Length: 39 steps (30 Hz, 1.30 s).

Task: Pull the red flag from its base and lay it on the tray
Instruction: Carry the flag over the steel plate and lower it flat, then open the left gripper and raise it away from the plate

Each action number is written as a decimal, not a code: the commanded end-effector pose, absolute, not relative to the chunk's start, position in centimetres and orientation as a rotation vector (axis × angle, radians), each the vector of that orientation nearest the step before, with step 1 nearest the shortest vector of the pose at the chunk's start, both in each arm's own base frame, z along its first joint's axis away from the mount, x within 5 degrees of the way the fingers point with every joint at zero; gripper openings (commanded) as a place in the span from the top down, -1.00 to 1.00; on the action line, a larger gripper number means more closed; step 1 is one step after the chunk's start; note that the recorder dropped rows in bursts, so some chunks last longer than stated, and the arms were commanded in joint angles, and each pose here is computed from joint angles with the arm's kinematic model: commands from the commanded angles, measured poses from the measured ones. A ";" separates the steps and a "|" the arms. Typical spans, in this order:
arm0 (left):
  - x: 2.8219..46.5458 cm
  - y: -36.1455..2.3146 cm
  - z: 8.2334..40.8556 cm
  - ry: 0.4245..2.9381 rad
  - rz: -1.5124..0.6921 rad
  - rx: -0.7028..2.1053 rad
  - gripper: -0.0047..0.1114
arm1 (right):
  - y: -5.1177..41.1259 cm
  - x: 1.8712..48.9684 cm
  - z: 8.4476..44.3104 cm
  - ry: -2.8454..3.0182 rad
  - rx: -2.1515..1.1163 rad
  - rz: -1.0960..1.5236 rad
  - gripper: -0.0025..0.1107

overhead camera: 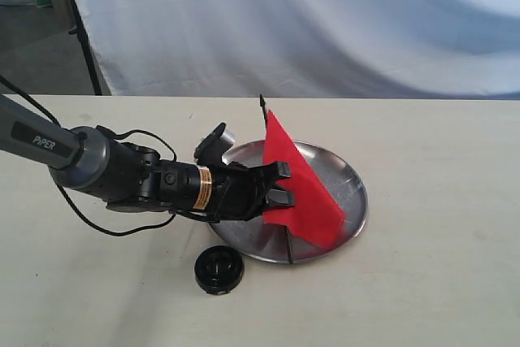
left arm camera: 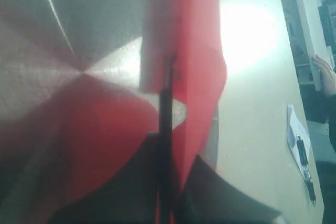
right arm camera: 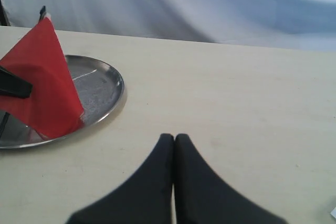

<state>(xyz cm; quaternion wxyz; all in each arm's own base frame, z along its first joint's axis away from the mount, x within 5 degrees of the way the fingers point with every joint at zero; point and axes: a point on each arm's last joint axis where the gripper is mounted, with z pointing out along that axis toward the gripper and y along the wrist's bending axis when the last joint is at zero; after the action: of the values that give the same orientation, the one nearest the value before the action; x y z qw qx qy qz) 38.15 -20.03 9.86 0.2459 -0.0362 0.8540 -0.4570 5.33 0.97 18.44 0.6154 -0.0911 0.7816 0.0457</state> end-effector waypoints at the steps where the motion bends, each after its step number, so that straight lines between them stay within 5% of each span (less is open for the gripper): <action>1: 38.1 -20.2 9.8 2.340 -1.226 -0.091 0.62 | 0.9 5.3 18.4 1.793 -0.203 0.104 0.96; 8: 38.1 -20.1 9.6 2.356 -1.194 -0.082 0.05 | 0.9 5.3 18.4 1.793 -0.203 0.104 0.96; 19: 38.1 -20.1 10.5 2.327 -1.223 -0.067 0.03 | 0.9 5.3 18.4 1.793 -0.203 0.104 0.96; 31: 36.7 -20.3 20.1 2.110 -1.261 0.231 0.03 | 0.9 5.3 18.4 1.793 -0.203 0.104 0.96; 35: 36.0 -20.2 21.3 2.098 -1.215 0.352 0.15 | 0.9 5.3 18.4 1.793 -0.203 0.104 0.96; 39: 35.3 -20.1 21.6 2.106 -1.153 0.508 0.64 | 0.9 5.3 18.4 1.793 -0.203 0.104 0.96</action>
<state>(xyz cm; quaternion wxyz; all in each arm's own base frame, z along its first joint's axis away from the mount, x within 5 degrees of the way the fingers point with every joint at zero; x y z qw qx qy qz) 35.94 -20.01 21.14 0.3374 0.1448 0.8098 -0.4577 5.33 0.97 18.44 0.6154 -0.0911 0.7816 0.0457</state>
